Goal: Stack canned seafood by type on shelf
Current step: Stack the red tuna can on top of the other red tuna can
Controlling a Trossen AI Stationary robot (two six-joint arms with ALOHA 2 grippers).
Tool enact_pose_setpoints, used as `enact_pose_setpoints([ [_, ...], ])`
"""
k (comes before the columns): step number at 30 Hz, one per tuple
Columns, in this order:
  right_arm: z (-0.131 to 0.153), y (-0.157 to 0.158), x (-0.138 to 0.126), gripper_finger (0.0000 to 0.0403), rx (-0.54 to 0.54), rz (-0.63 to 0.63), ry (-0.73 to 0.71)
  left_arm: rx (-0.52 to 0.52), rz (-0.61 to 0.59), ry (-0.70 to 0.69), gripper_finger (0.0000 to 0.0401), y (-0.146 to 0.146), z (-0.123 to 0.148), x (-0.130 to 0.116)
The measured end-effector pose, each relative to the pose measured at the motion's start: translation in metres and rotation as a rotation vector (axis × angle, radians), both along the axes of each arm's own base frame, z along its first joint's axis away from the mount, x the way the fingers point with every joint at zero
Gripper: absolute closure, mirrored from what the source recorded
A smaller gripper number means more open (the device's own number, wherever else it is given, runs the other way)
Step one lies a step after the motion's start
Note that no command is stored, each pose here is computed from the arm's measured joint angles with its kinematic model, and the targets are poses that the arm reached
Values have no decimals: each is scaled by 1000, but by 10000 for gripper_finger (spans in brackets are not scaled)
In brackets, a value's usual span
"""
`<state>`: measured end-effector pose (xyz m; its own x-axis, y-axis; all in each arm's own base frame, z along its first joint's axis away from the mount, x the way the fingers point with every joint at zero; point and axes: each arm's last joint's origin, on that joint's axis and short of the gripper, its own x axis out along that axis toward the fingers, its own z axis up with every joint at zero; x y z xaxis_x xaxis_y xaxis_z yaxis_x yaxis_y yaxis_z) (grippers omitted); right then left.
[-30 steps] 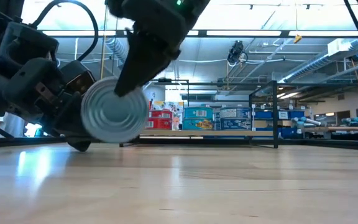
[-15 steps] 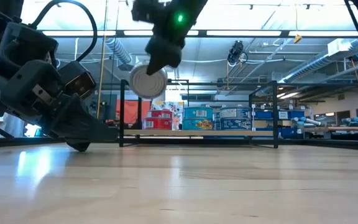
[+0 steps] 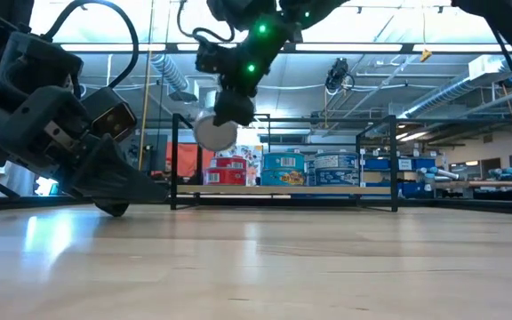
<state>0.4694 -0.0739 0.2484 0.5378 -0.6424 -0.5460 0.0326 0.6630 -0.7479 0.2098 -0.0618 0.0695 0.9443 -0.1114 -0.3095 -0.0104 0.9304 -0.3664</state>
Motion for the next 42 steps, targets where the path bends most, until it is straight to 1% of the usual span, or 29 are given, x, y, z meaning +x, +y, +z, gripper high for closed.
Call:
enact_pose_setpoints([
  [1, -3, -3, -1, 247, 8, 1, 15, 0, -2, 0, 398, 0, 0, 0],
  [3, -9, -8, -2, 247, 28, 13, 2, 0, -2, 0, 398, 0, 0, 0],
  [4, -13, -11, -2, 247, 26, 10, -7, 0, -2, -1, 398, 0, 0, 0],
  [7, -22, -15, -6, 247, 10, -1, 38, 0, -3, -1, 398, 0, 0, 0],
  [12, -35, -18, -9, 247, 7, -8, 31, 1, -4, 0, 398, 0, 0, 0],
  [17, -37, -19, -9, 243, 20, -6, 21, 1, -5, 0, 398, 0, 0, 0],
  [22, -38, -19, -10, 219, 60, -22, -1, 1, -5, 0, 398, 0, 0, 0],
  [28, -40, -17, -10, 187, 100, 10, 6, 1, -5, -1, 398, 0, 0, 0],
  [37, -41, -19, -11, 141, 151, -44, -37, -2, -5, 0, 398, 0, 0, 0],
  [42, -42, -23, -13, 129, 168, -73, -38, -2, -5, 0, 398, 0, 0, 0],
])
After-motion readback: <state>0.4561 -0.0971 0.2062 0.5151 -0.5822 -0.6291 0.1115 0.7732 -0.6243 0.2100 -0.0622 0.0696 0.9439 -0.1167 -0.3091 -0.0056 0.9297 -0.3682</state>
